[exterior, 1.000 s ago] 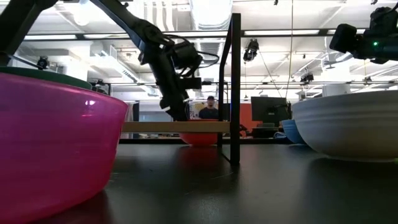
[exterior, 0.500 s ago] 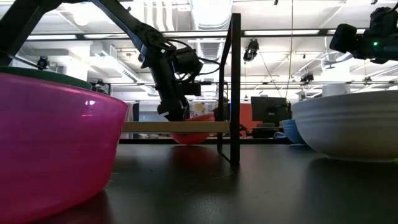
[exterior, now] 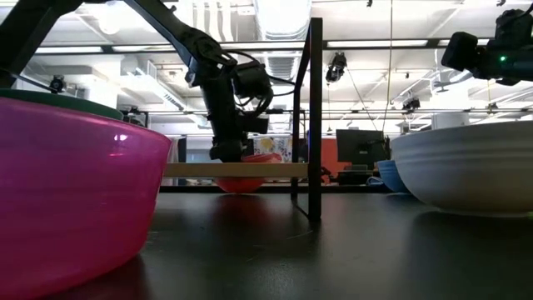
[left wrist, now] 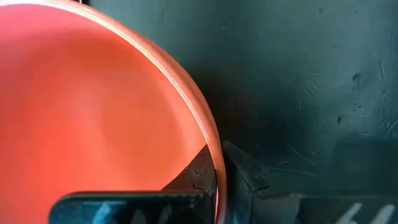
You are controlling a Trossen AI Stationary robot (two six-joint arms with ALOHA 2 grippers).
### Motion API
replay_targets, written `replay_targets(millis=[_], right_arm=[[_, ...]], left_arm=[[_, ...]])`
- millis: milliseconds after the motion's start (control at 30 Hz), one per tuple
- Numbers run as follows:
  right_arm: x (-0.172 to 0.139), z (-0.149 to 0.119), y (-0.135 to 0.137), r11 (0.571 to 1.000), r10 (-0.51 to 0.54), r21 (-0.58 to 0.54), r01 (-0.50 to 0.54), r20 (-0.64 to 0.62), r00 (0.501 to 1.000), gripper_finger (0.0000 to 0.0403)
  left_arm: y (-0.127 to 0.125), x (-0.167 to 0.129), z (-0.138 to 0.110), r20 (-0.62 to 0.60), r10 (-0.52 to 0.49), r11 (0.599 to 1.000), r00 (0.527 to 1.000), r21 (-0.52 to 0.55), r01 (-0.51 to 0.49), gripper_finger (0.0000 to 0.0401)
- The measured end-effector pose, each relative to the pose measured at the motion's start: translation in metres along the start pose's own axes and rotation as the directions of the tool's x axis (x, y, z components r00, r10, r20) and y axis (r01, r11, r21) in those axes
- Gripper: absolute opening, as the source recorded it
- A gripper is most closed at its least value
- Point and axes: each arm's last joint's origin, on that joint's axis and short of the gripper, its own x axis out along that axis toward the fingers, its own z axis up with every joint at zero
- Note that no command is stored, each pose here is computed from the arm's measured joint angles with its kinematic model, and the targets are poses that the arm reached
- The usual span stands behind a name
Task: Place and stack bowls onto a shelf
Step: Stack the orange bowl on top of the green bowl on the shelf
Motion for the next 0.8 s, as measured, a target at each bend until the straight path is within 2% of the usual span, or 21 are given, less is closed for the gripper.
replay_targets(millis=[400, 600, 800], right_arm=[[0.000, 0.000, 0.000, 1.000, 0.000, 0.000, 0.000, 0.000, 1.000, 0.0171], [0.000, 0.000, 0.000, 1.000, 0.000, -0.001, 0.000, 0.000, 1.000, 0.0171], [0.000, 0.000, 0.000, 1.000, 0.000, 0.000, 0.000, 0.000, 1.000, 0.0171]], left_arm=[[-0.014, -0.011, 0.006, 0.013, -0.013, 1.000, 1.000, -0.024, 0.013, 0.0000], [-0.021, -0.037, 0.011, 0.054, -0.006, 0.999, 0.999, -0.041, 0.008, 0.0000], [-0.028, -0.083, 0.008, 0.092, -0.015, 0.995, 0.996, -0.093, 0.024, 0.0000]])
